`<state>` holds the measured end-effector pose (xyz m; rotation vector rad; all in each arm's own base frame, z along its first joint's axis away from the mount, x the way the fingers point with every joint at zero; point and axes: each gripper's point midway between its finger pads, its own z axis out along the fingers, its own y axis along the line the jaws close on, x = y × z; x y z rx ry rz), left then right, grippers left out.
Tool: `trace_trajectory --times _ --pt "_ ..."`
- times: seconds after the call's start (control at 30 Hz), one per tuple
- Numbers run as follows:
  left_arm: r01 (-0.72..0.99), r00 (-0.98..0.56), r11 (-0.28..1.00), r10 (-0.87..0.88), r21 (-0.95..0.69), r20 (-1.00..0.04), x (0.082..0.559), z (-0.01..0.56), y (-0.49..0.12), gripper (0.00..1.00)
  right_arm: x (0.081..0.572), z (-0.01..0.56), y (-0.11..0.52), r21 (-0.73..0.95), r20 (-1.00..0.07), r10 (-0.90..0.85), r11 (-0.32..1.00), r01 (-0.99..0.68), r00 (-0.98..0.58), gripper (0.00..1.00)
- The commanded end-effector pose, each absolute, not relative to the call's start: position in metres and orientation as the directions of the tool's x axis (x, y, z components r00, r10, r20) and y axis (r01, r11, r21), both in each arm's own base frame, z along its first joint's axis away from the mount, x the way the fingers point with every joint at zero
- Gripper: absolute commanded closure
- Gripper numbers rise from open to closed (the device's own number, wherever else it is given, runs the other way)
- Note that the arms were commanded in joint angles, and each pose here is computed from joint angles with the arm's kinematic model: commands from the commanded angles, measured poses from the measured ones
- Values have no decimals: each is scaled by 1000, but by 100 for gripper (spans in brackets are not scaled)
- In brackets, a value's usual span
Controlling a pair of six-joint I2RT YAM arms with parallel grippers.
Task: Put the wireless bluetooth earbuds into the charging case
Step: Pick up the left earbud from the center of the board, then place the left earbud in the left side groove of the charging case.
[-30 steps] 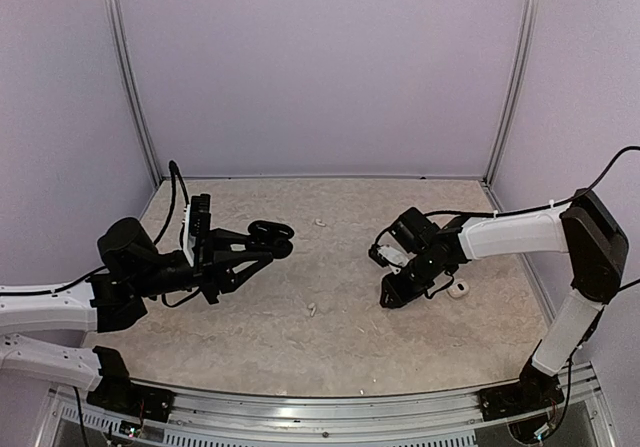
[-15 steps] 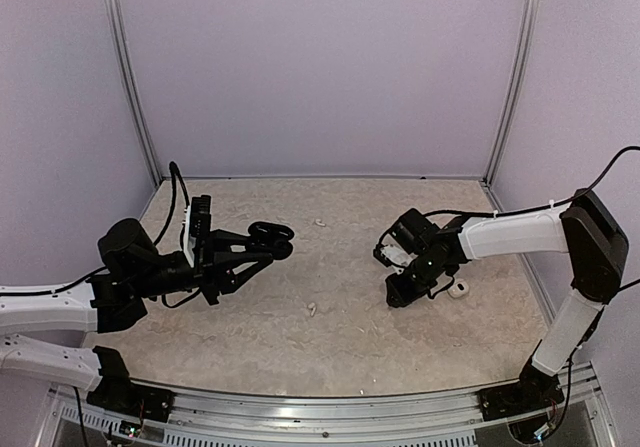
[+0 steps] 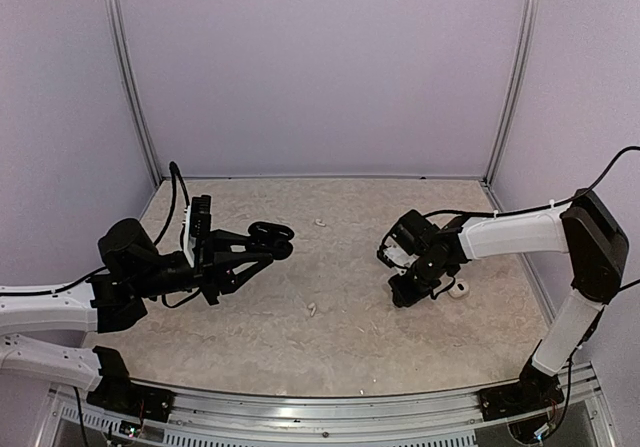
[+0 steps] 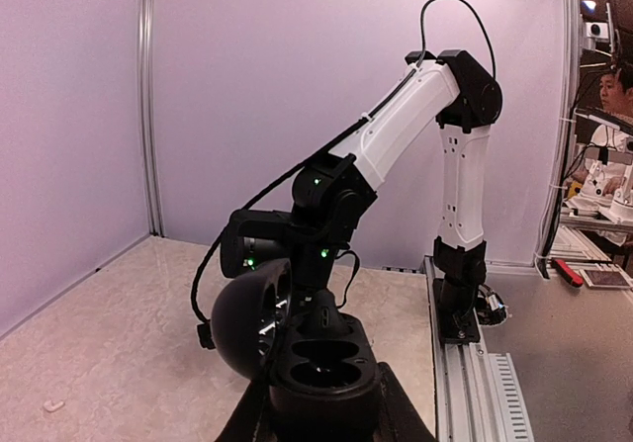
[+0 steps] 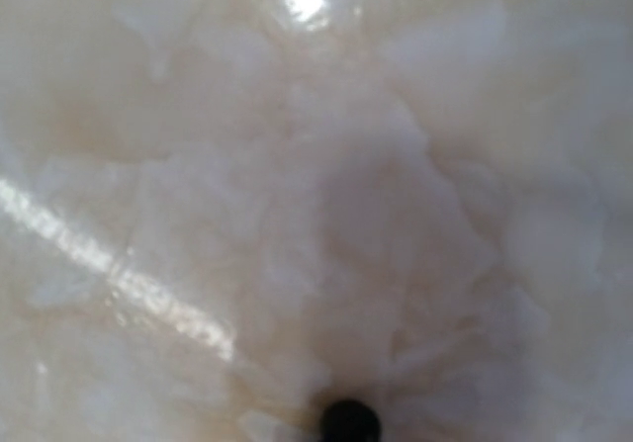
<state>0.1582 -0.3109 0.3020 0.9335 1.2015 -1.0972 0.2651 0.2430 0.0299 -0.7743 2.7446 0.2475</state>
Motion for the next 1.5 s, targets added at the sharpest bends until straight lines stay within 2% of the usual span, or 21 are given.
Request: trace_trajectory --times 0.0,0.37,0.53,0.63,0.77,0.9,1.17,1.47 --pt "973 44 232 -168 4 -985 158 309 -309 100 265 39 236 66 -312 -478 851 -521 -821 85" --pt "973 40 230 -162 2 -986 158 308 -310 100 273 53 231 53 -353 -480 847 -529 -803 94" --pt "975 40 221 -159 4 -986 156 308 -310 100 279 100 254 112 -481 -497 782 -613 -722 98" --pt "978 40 209 -154 7 -987 155 308 -311 100 278 156 278 151 -623 -500 678 -719 -602 98" --pt "981 39 191 -148 10 -988 152 309 -314 100 256 248 308 110 -804 -478 465 -878 -354 98" --pt "985 37 171 -133 14 -990 150 308 -319 100 222 318 328 8 -890 -435 289 -957 -138 98" --pt "991 31 131 -91 19 -995 146 305 -329 100 159 383 367 -144 -915 -385 46 -988 116 100" --pt "997 31 75 -54 27 -998 135 299 -340 100 113 352 416 -214 -825 -512 -110 -971 240 100"
